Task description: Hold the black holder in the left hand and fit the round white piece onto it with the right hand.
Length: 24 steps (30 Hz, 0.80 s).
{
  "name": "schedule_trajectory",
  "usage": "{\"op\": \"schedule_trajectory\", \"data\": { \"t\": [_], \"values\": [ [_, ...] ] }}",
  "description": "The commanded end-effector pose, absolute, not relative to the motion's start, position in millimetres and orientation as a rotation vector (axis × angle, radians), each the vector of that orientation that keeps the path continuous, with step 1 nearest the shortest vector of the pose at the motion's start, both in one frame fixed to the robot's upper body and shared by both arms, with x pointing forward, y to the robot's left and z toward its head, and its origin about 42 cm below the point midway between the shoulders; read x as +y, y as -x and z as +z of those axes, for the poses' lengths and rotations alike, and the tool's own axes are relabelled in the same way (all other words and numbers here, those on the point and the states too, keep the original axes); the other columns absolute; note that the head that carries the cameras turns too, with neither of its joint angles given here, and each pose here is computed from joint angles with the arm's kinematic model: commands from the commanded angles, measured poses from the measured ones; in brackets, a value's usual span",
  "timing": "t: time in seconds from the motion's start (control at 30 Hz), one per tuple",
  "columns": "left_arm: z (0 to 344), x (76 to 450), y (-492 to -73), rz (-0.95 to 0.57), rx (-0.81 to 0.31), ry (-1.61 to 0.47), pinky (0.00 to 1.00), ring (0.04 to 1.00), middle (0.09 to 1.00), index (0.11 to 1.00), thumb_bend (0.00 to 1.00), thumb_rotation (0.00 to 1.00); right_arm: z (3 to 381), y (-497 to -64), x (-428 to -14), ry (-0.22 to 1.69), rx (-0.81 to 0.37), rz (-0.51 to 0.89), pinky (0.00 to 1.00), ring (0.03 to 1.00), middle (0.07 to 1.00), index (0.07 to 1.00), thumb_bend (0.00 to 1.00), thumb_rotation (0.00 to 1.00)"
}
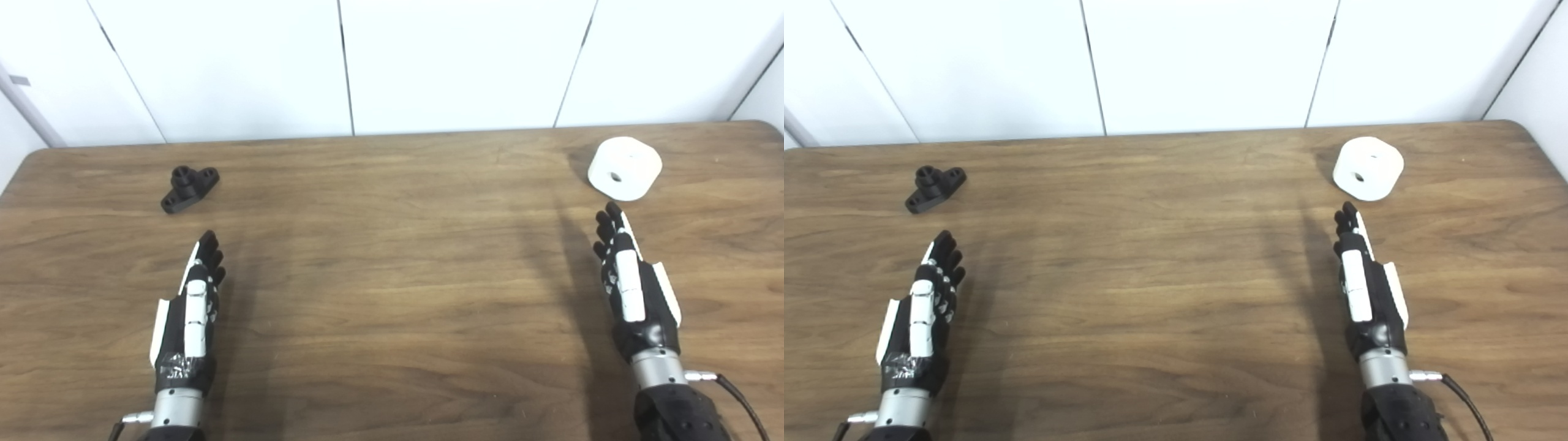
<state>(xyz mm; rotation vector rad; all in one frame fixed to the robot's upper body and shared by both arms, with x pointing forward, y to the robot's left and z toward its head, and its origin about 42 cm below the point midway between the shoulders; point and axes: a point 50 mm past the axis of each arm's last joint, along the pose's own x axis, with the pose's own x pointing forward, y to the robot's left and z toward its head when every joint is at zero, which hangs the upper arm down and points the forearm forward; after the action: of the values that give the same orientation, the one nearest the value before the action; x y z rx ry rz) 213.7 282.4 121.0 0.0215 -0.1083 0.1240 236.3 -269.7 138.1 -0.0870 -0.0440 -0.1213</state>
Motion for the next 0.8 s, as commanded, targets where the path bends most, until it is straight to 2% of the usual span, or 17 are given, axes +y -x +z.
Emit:
{"op": "schedule_trajectory", "data": {
  "t": [0.0,0.17,0.4,0.77],
  "values": [
    [127.4,276.3,-215.0,0.133,-0.162,-0.015,1.00,1.000,1.000,0.996,0.40,1.00,146.1,-236.1,-272.6,0.093,-0.101,-0.114,1.00,1.000,0.981,0.992,0.55,1.00],
    [126.9,272.7,-214.9,0.129,-0.155,-0.025,1.00,1.000,1.000,0.995,0.39,1.00,146.0,-235.1,-275.2,0.091,-0.099,-0.105,1.00,1.000,0.991,1.000,0.53,1.00],
    [126.2,272.2,-214.2,0.109,-0.140,-0.036,1.00,1.000,1.000,1.000,0.44,1.00,144.0,-235.1,-277.1,0.081,-0.092,-0.105,1.00,1.000,0.985,1.000,0.54,1.00],
    [122.8,266.8,-214.1,0.107,-0.145,-0.029,1.00,1.000,1.000,1.000,0.42,1.00,141.6,-234.5,-283.2,0.077,-0.094,-0.103,1.00,0.999,0.986,1.000,0.53,1.00]
  ]
}}
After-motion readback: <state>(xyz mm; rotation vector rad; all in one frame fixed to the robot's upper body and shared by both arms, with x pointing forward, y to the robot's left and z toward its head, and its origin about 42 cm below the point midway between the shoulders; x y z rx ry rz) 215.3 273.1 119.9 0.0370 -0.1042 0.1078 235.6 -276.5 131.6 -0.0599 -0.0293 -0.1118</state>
